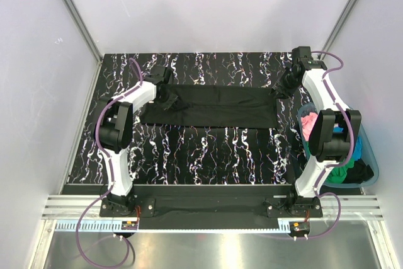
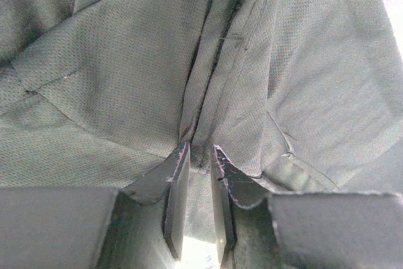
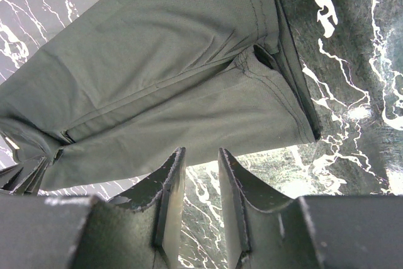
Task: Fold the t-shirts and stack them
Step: Fold the tshirt
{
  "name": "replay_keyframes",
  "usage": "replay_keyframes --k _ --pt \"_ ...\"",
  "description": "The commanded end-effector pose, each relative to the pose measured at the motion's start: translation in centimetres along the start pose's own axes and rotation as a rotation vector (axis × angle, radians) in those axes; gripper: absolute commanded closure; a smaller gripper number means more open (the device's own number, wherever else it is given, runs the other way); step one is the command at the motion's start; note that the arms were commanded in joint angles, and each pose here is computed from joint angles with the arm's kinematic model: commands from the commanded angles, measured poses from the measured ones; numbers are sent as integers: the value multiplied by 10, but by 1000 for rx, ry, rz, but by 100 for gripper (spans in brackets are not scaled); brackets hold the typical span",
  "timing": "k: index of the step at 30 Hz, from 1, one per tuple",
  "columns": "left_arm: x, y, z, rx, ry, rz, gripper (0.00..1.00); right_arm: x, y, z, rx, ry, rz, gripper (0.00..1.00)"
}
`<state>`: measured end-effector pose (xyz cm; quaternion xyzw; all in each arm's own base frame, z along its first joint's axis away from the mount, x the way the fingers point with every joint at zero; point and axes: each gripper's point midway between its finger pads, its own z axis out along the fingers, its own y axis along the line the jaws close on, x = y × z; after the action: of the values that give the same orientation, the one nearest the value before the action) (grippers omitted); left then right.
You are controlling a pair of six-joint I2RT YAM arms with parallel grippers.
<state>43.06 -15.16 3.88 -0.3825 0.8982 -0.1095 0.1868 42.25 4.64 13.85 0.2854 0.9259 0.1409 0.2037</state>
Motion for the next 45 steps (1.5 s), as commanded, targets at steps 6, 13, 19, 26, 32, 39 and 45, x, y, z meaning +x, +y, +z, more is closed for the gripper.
replay_keyframes --k 6,13,19,26,32,39,45 --pt "-4 -6 -7 5 -25 -6 71 -14 14 -15 -44 -60 -12 66" --pt "-3 -7 -6 3 -24 -4 71 -15 16 -16 -48 -63 -14 66" --pt "-3 -14 -6 30 -29 -10 74 -15 15 -16 -47 -61 -12 66" --pt "-3 -18 -5 37 -29 -9 88 -15 15 -16 -47 -61 -12 66" --pt "-6 -25 -10 58 -38 -16 100 -14 16 -16 -49 -62 -14 66" --pt "-17 -55 -21 164 -69 25 100 -17 19 -16 -54 -62 -11 66" --pt "-17 -75 -18 254 -65 52 100 -20 21 -17 -56 -66 -14 66"
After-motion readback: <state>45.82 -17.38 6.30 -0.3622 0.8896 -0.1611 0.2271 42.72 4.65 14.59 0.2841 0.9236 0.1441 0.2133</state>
